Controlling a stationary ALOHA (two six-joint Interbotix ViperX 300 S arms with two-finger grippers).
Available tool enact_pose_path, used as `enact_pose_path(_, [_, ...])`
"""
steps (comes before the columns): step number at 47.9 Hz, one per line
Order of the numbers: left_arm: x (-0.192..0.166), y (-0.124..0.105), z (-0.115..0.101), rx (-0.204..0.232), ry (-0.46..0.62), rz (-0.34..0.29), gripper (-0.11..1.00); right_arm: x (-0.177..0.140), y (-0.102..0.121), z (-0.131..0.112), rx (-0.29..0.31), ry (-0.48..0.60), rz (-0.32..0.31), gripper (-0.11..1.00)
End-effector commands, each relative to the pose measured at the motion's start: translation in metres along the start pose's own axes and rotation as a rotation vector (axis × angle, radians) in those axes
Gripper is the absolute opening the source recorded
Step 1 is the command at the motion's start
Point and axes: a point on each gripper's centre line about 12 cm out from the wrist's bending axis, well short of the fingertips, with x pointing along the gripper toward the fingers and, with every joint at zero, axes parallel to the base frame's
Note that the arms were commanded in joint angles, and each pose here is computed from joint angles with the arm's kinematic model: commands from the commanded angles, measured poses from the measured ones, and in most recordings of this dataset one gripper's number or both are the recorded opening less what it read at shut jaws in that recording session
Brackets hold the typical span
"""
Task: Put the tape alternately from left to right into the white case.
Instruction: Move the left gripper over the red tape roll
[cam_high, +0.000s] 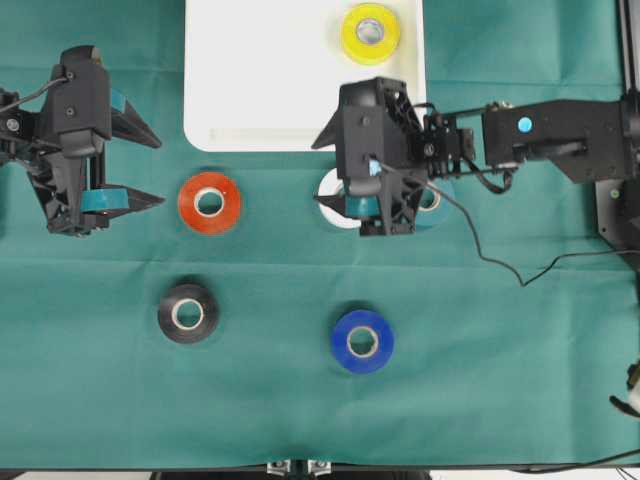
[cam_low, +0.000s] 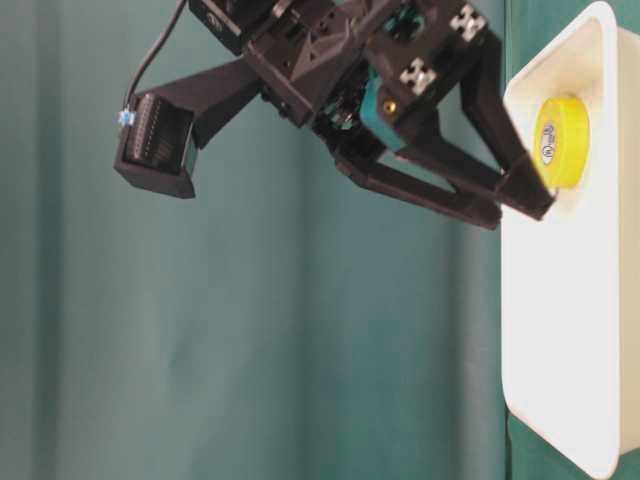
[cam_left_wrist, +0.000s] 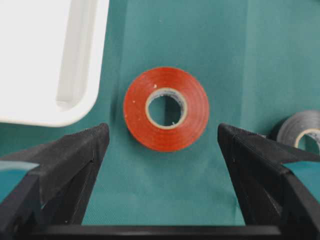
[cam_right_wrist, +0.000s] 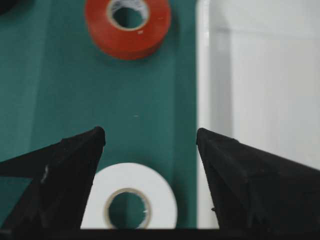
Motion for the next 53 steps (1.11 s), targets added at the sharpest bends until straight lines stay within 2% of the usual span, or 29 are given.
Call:
enact_pose_path(1, [-0.004, 0.0, 0.007, -0.001, -0.029, -0.002, 0.51, -0.009, 0.009, 0.009, -0.014, -0.038, 0.02, 0.8])
enact_pose_path(8, [-0.004, 0.0, 0.007, -0.001, -0.028, -0.002, 0.5, -0.009, 0.017, 0.008, -0.027, -0.035, 0.035, 0.8])
enact_pose_path(28, [0.0, -0.002, 0.005, 0.003, -0.015, -0.006, 0.51, -0.009, 0.017, 0.007, -0.031, -0.036, 0.037, 0.8])
enact_pose_path(53, [0.025, -0.022, 0.003, -0.031, 0.024, -0.052, 0.51, -0.008, 0.017, 0.004, -0.029, -0.028, 0.035, 0.8])
